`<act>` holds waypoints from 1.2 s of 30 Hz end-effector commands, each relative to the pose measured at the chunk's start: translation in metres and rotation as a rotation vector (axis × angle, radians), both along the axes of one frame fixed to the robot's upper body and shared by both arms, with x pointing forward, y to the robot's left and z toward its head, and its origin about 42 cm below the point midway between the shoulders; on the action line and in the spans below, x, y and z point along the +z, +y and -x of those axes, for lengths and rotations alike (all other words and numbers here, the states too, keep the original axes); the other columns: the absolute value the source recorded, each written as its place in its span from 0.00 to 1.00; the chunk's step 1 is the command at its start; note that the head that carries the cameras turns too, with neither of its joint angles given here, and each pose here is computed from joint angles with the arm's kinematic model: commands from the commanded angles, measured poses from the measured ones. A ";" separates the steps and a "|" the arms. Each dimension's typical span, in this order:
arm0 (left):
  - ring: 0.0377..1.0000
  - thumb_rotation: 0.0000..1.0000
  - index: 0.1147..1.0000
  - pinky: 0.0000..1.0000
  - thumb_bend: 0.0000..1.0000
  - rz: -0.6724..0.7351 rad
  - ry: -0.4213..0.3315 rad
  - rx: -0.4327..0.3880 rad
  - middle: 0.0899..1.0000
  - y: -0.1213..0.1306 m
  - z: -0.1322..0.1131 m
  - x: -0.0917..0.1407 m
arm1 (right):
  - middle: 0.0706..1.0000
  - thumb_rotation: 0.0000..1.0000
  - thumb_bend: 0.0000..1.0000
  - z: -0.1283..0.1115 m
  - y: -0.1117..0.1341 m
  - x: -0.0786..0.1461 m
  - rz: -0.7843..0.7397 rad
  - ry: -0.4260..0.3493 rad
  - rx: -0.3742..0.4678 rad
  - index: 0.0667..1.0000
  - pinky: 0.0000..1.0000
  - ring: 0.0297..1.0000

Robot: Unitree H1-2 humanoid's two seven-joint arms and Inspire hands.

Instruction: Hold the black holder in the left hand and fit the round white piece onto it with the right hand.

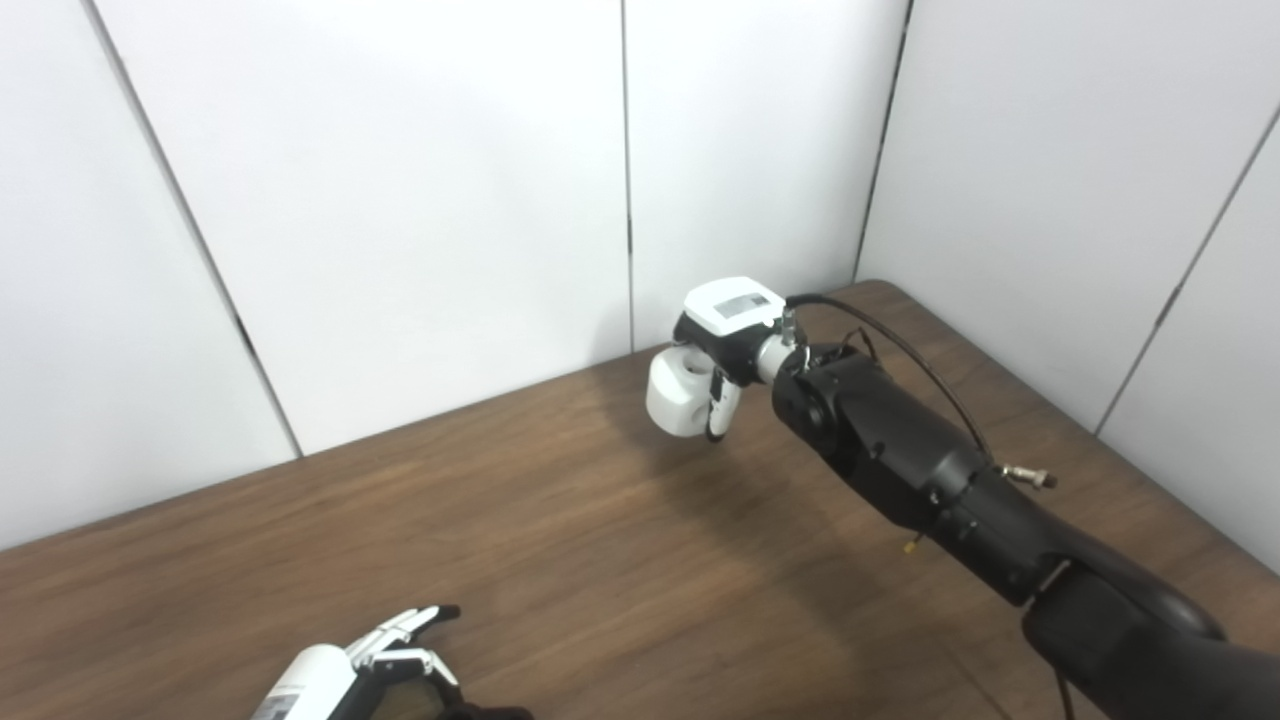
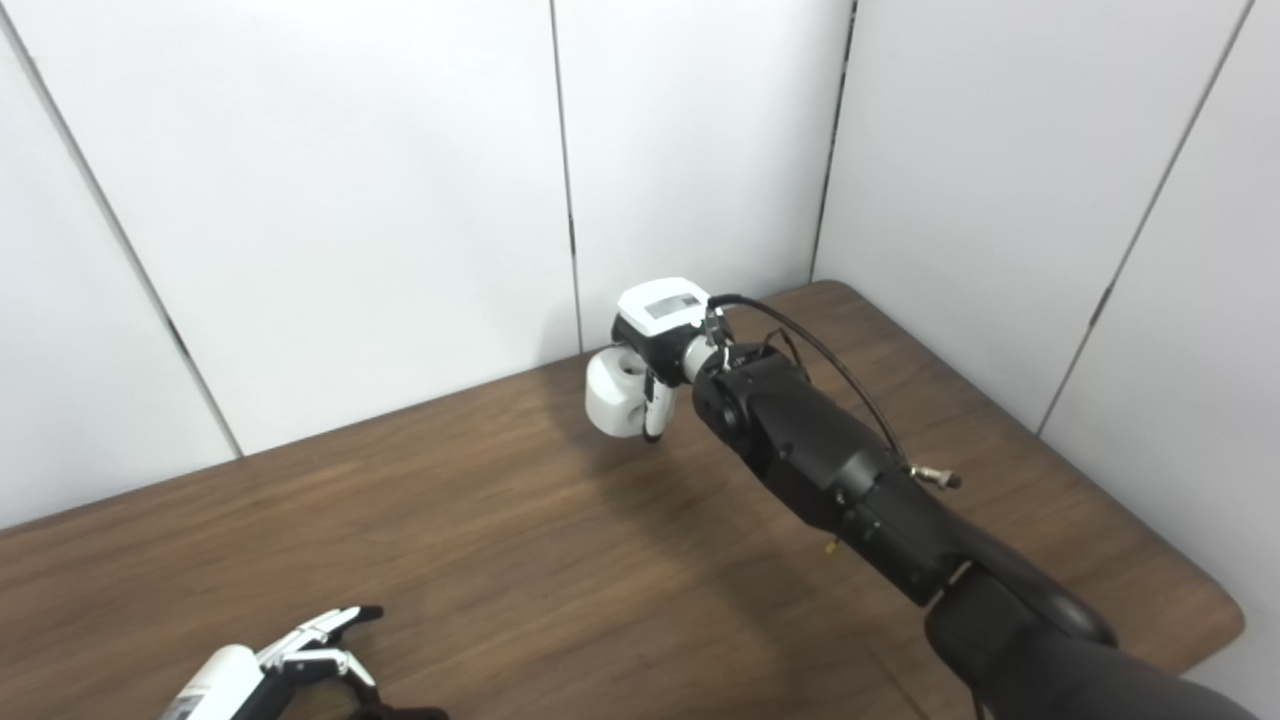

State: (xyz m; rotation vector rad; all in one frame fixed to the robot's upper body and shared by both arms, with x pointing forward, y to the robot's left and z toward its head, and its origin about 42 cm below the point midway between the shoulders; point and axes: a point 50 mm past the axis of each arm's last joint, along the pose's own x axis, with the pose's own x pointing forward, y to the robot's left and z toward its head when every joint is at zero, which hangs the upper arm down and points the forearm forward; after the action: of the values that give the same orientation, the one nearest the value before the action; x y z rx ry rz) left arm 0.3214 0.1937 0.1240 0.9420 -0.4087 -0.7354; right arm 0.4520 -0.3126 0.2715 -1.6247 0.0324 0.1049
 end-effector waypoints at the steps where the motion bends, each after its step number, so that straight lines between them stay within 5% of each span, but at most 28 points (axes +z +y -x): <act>1: 0.91 0.05 0.42 0.80 0.52 -0.143 0.141 0.019 0.89 0.007 0.012 -0.037 | 0.70 0.14 0.52 0.004 -0.002 0.035 0.017 -0.077 0.052 0.45 0.84 0.79; 22: 0.99 0.06 0.42 0.93 0.52 -0.161 0.137 0.106 0.96 -0.042 -0.011 -0.068 | 0.70 0.14 0.53 0.078 0.054 0.053 -0.046 -0.132 0.483 0.44 0.75 0.79; 36: 0.99 0.07 0.42 0.92 0.52 -0.176 0.122 0.099 0.96 -0.061 -0.018 -0.061 | 0.71 0.14 0.53 0.107 0.084 0.070 -0.050 -0.091 0.654 0.44 0.78 0.80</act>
State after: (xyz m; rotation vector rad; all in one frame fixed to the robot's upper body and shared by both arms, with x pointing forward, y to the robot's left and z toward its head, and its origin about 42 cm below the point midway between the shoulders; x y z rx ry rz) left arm 0.3558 0.1301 0.1037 0.9503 -0.3923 -0.6479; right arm 0.3480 -0.2353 0.3164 -1.5159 -0.4524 0.5573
